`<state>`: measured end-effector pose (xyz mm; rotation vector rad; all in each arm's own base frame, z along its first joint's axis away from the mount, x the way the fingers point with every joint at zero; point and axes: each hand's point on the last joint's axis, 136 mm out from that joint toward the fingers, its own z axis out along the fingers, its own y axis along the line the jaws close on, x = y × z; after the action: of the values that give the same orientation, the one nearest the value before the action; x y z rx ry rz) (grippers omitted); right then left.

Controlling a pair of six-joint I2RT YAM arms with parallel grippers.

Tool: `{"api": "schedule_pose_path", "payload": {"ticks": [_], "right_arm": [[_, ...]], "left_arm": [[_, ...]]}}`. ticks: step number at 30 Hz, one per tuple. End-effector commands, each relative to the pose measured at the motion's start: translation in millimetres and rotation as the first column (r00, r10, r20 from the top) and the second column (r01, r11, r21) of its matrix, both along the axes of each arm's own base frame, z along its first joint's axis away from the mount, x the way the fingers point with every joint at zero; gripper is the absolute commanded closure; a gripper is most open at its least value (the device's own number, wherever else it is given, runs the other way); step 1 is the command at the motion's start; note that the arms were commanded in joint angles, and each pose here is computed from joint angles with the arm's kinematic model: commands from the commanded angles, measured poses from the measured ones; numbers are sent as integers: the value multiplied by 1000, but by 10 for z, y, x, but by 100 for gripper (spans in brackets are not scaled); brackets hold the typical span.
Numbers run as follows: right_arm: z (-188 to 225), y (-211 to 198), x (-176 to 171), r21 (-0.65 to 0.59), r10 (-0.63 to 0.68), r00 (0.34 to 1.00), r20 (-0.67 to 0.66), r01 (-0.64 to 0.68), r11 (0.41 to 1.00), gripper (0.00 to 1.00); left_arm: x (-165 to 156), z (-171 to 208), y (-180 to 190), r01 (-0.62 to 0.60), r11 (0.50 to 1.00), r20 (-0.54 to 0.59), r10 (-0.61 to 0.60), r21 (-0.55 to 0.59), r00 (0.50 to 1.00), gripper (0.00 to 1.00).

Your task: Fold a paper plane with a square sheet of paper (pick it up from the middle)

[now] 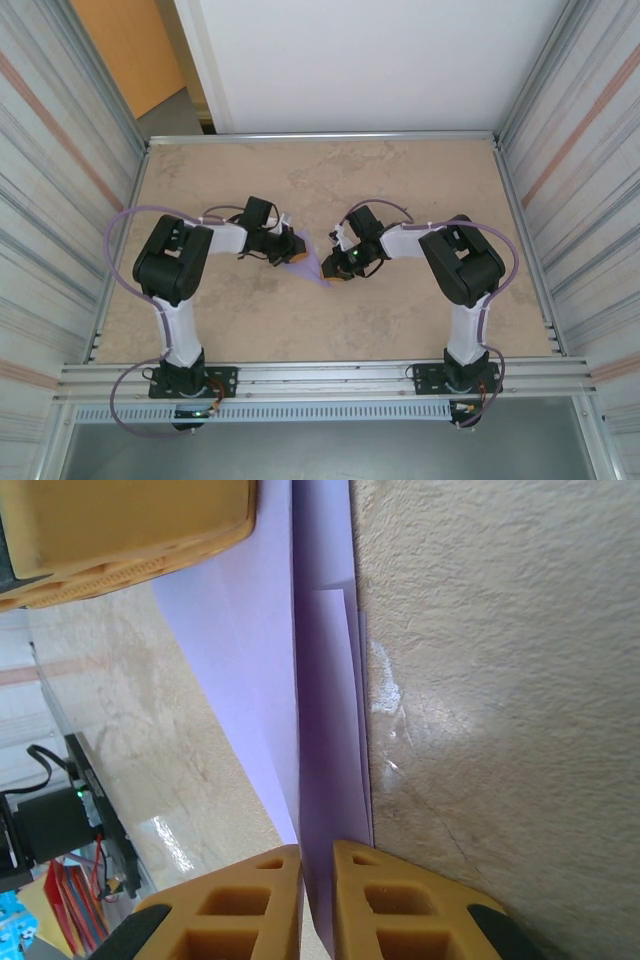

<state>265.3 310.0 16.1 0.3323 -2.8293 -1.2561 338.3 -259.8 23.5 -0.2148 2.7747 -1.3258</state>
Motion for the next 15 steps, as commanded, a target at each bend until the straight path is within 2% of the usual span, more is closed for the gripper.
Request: {"api": "schedule_pose_path", "payload": {"ticks": [1,8,15], "right_arm": [[-280,-190,-166,-105,-7,996,-91,-2,994,84],[-121,-173,-93,-82,-19,998,-63,14,997,77],[258,-180,139,-58,-61,996,61,64,996,64]], "left_arm": [[20,-37,1,17,1000,-3,-17,6,1000,89],[-36,-151,62,17,998,-45,-15,54,999,89],[-50,-164,65,18,998,-53,-15,57,998,89]]}}
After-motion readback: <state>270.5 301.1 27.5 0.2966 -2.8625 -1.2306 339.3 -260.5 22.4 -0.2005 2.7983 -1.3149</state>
